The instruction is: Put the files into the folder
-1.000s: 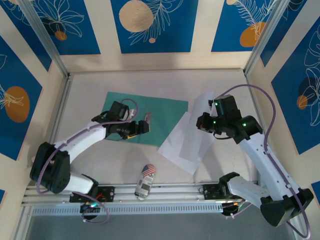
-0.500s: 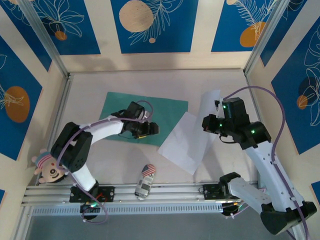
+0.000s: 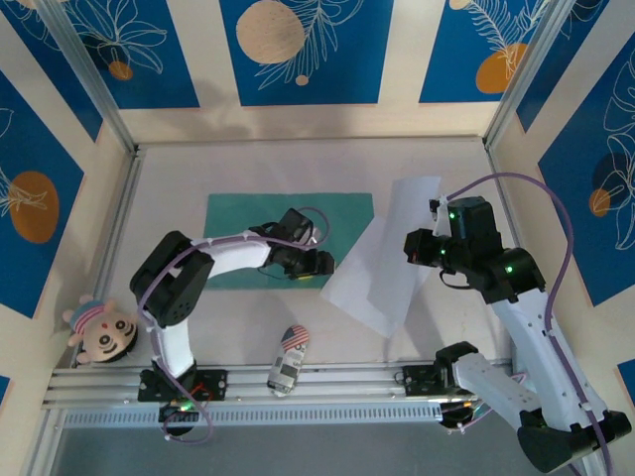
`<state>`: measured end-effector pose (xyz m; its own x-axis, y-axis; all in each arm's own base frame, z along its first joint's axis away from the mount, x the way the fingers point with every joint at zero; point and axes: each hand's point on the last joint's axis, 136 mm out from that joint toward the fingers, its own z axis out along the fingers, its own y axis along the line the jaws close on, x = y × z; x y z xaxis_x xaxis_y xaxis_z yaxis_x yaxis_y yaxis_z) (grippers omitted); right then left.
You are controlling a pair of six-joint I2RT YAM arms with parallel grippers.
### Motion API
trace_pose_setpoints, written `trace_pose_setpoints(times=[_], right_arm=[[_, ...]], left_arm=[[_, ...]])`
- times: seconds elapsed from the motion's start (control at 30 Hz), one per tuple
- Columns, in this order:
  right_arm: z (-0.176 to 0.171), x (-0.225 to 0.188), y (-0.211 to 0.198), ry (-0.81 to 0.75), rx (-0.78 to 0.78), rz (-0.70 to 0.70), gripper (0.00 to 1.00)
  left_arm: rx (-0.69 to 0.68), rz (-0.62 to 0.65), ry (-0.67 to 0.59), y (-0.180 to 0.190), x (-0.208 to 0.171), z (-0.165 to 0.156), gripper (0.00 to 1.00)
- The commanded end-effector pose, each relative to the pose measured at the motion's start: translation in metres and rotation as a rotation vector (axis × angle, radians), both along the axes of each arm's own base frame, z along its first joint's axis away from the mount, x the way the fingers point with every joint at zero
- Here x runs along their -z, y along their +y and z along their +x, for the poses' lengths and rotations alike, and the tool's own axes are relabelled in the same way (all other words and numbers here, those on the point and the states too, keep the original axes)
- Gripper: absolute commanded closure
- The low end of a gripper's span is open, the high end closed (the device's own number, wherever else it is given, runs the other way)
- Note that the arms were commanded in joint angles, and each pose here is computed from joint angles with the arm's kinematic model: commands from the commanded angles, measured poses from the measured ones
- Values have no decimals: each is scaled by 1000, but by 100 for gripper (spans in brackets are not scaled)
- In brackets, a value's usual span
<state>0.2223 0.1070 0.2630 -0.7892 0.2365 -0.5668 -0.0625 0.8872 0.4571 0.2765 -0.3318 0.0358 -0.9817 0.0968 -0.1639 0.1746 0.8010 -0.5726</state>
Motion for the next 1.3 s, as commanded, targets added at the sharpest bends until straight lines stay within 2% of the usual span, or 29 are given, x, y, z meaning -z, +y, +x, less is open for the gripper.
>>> trace_pose_setpoints(times=[0.0,0.23,0.43,0.53,0.67,0.73,0.87,1.07,1.27], right_arm=[[-3,0,0,1,-16,1,100],[-5,-1,-1,1,-11,7,100],[-6,-3,0,-2,-14,22,100],[-6,-4,1,-4,-17,27,100],[-6,-5,3,-11,-21,38,100],[-5,-6,4,-14,-25,47,100],[-4,-6,8,-17,-35,69,100],[-1,-10,18,-42,-72,116,100],[-1,-9,19,-57,-90,108,100]], left_arm=[[41,4,45,-12,16,-13,38],[95,-7,25,-16,9,-16,45],[168,-17,-69,-12,-44,-12,45],[169,-1,-123,5,-70,1,45],[84,37,-172,41,-86,38,43],[18,76,-200,60,-84,63,32],[-91,178,-217,90,-69,103,17],[-125,225,-211,92,-44,137,12],[-125,203,-158,81,-19,144,12]])
